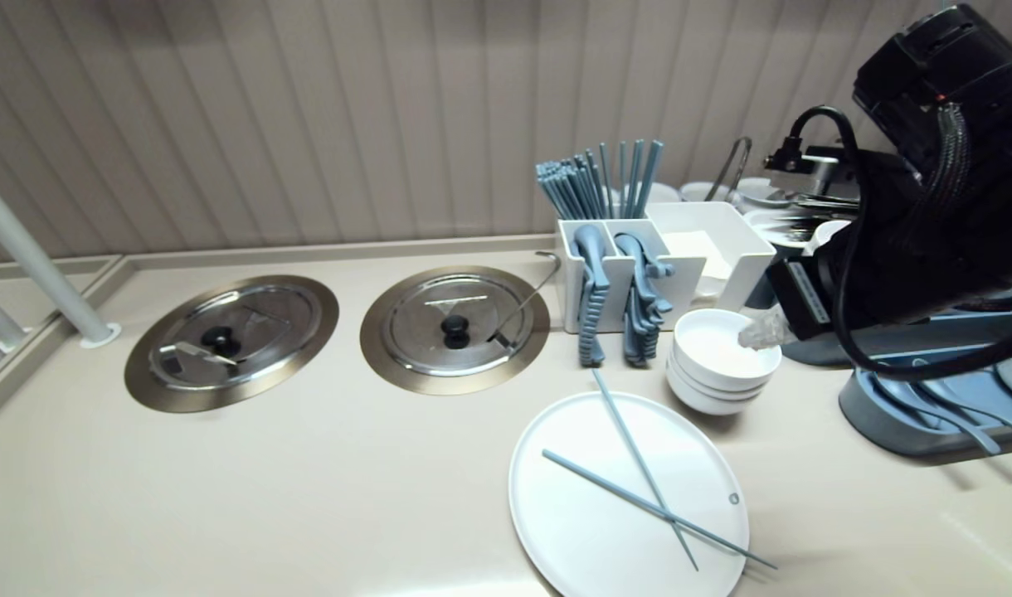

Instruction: Put the chopsticks back from the plate

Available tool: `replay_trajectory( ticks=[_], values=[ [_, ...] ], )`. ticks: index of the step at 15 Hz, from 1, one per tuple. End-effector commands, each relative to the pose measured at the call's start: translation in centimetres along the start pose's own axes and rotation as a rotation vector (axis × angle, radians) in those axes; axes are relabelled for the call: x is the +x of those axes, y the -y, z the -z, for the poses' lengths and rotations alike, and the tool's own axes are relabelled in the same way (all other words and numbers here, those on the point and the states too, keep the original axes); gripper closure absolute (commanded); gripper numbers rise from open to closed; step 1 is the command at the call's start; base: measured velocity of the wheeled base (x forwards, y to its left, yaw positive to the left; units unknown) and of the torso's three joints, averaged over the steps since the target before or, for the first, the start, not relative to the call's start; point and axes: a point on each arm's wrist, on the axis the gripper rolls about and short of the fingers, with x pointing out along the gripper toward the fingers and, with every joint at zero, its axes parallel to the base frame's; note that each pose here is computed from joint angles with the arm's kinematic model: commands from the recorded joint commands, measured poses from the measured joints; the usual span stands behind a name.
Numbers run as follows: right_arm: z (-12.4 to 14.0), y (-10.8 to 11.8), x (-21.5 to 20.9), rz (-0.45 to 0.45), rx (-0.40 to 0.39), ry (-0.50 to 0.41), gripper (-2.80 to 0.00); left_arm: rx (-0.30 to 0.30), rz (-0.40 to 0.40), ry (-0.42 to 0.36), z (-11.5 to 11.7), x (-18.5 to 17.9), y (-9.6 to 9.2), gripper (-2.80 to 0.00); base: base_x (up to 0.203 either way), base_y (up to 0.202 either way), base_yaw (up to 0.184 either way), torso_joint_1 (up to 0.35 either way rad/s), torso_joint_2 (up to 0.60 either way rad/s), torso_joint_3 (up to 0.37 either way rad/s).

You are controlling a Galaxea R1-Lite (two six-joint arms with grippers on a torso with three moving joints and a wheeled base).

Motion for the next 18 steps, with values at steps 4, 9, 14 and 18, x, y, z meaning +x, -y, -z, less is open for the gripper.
replay_trajectory(
  ticks=[4, 9, 14, 18],
  values=[
    [1.3, -1.0, 1.3, -0.010, -0.097, -0.079, 0.00, 0.000, 0.000, -0.007, 0.2, 0.0, 0.0, 0.00, 0.000, 0.000, 0.000, 0.000, 0.00, 0.000],
    [3.6, -1.9, 1.8, -0.060, -0.437, -0.146, 0.00, 0.000, 0.000, -0.007, 0.2, 0.0, 0.0, 0.00, 0.000, 0.000, 0.000, 0.000, 0.00, 0.000],
    [4.5, -3.4, 4.7, -0.220, -0.801, -0.202, 0.00, 0.000, 0.000, -0.008, 0.2, 0.0, 0.0, 0.00, 0.000, 0.000, 0.000, 0.000, 0.00, 0.000],
    [4.1, -5.3, 8.7, -0.292, -0.889, -0.282, 0.00, 0.000, 0.000, -0.008, 0.2, 0.0, 0.0, 0.00, 0.000, 0.000, 0.000, 0.000, 0.00, 0.000]
  ],
)
